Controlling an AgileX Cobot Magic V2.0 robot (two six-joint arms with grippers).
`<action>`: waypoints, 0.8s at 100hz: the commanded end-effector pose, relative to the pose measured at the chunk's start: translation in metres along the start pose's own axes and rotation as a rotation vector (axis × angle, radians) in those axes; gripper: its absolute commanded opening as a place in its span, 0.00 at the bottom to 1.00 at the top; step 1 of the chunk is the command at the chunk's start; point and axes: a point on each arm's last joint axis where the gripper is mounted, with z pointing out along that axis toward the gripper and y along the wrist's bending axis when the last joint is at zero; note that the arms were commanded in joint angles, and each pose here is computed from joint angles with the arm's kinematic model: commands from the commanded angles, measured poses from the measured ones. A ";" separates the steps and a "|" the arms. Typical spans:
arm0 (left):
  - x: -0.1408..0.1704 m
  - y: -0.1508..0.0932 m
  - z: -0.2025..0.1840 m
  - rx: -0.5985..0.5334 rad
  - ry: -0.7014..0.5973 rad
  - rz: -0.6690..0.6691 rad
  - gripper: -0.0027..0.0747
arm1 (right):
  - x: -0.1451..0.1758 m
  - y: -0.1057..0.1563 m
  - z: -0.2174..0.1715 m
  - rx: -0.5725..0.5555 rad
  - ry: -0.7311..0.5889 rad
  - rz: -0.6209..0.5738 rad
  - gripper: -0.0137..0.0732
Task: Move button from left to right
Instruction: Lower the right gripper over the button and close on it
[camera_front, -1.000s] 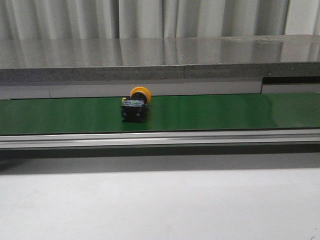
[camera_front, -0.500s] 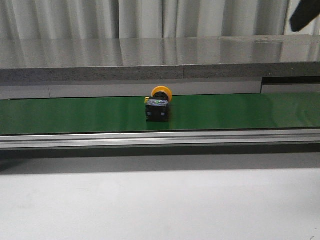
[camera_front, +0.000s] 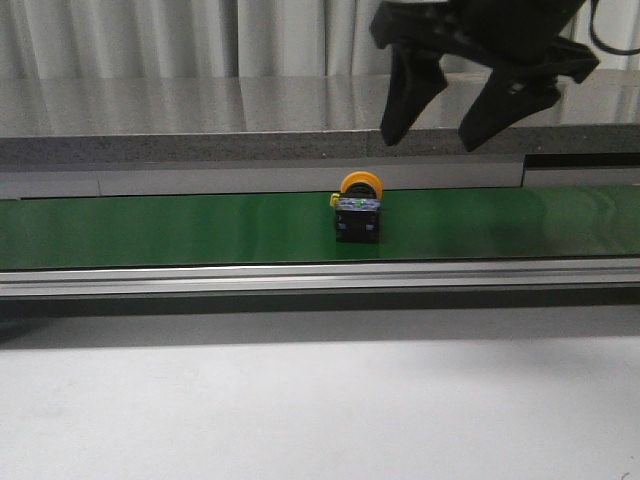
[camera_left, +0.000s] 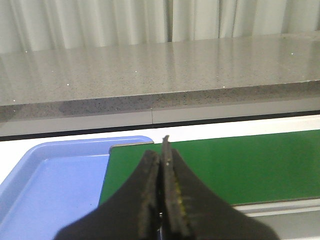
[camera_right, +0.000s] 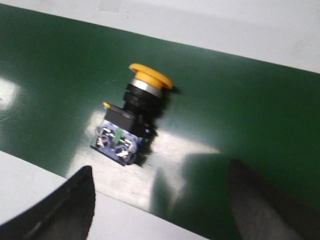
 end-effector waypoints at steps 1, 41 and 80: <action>-0.016 0.001 -0.001 -0.009 -0.099 -0.007 0.01 | -0.020 0.009 -0.009 -0.013 -0.108 -0.041 0.79; -0.016 0.001 -0.001 -0.009 -0.099 -0.007 0.01 | -0.019 0.003 0.038 0.038 -0.041 -0.102 0.79; -0.016 0.001 -0.001 -0.009 -0.099 -0.007 0.01 | -0.016 0.000 0.047 0.050 0.001 -0.112 0.43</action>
